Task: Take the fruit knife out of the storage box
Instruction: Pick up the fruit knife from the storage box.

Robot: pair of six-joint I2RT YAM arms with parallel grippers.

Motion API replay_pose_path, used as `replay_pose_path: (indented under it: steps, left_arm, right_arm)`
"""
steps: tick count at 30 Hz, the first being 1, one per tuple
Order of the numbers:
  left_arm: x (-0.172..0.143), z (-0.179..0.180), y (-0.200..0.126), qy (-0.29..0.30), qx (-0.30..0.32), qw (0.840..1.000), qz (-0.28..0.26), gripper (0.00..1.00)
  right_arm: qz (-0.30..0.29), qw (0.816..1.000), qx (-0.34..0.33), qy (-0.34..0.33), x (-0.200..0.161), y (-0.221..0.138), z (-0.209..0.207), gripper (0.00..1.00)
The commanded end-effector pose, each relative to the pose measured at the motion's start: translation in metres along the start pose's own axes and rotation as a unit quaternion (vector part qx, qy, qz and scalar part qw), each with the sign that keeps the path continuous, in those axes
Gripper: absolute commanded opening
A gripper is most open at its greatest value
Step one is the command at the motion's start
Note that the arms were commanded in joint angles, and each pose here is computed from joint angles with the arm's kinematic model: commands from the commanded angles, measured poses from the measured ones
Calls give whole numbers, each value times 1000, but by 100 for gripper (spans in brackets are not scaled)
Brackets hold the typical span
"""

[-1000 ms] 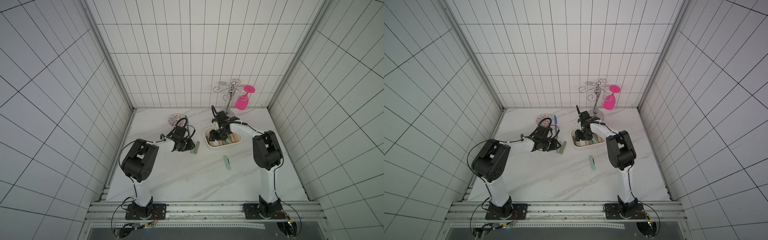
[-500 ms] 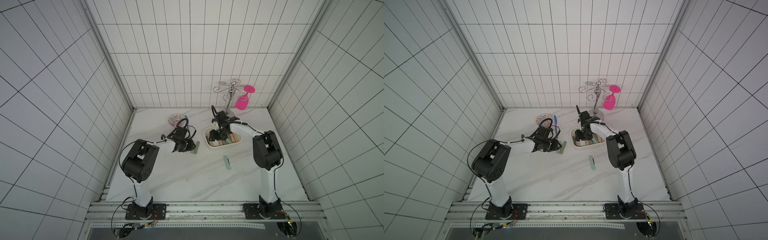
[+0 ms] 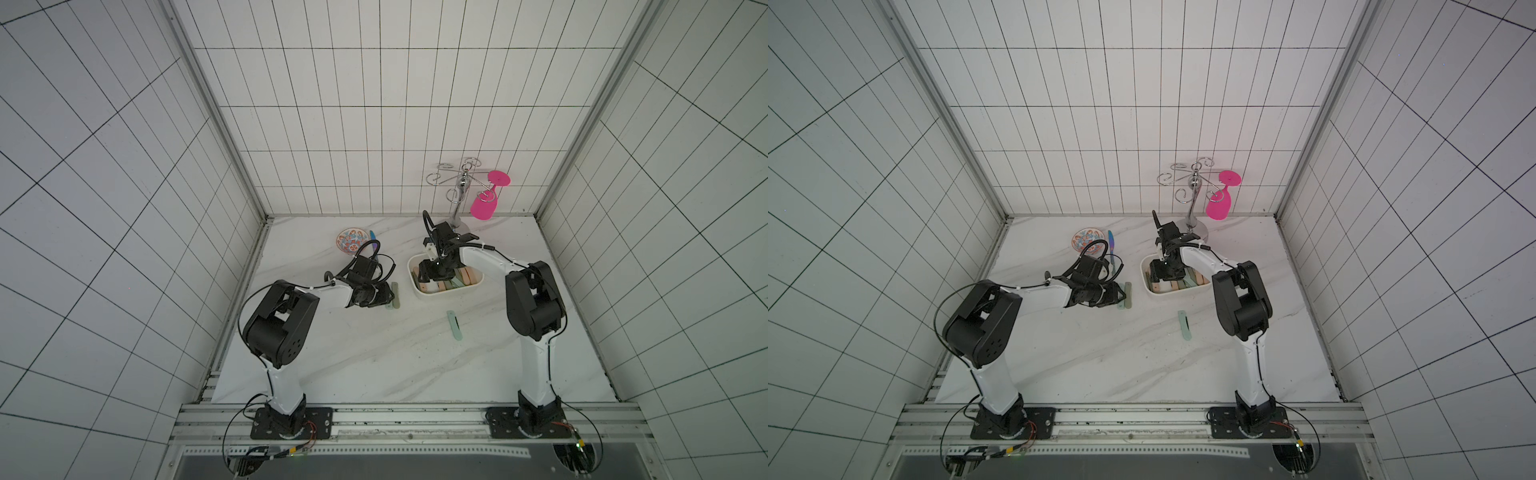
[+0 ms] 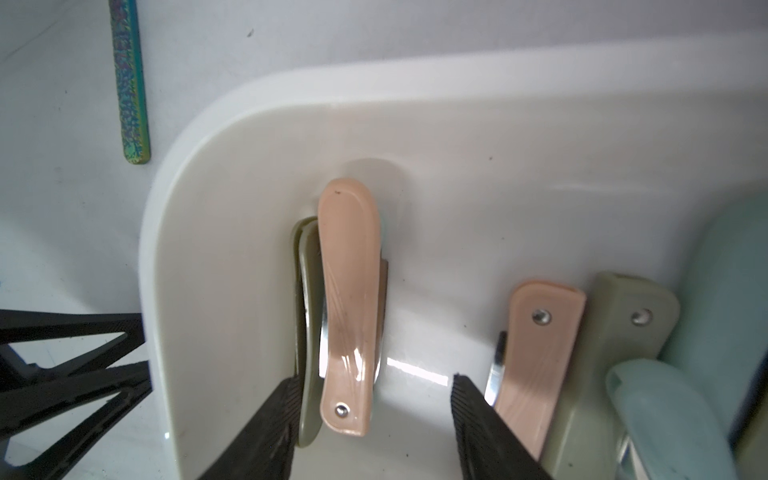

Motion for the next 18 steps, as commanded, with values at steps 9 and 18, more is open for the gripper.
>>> replay_pose_path:
  steps: [9, 18]
  left_arm:
    - [-6, 13, -10, -15, 38, 999, 4, 42]
    - [36, 6, -50, -3, 21, 997, -73, 46]
  right_arm:
    - [1, 1000, -21, -18, 5, 6, -1, 64]
    - [-4, 998, -42, -38, 5, 22, 2, 62]
Point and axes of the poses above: each gripper's point midway between its finger pads, its own y axis out along the fingers, its own z axis along the line the jaws close on, x = y × z, the point moved 5 cm from there along -y, back along the fingers, and after that the axes turned 6 degrees about y, right-handed, at the moved point
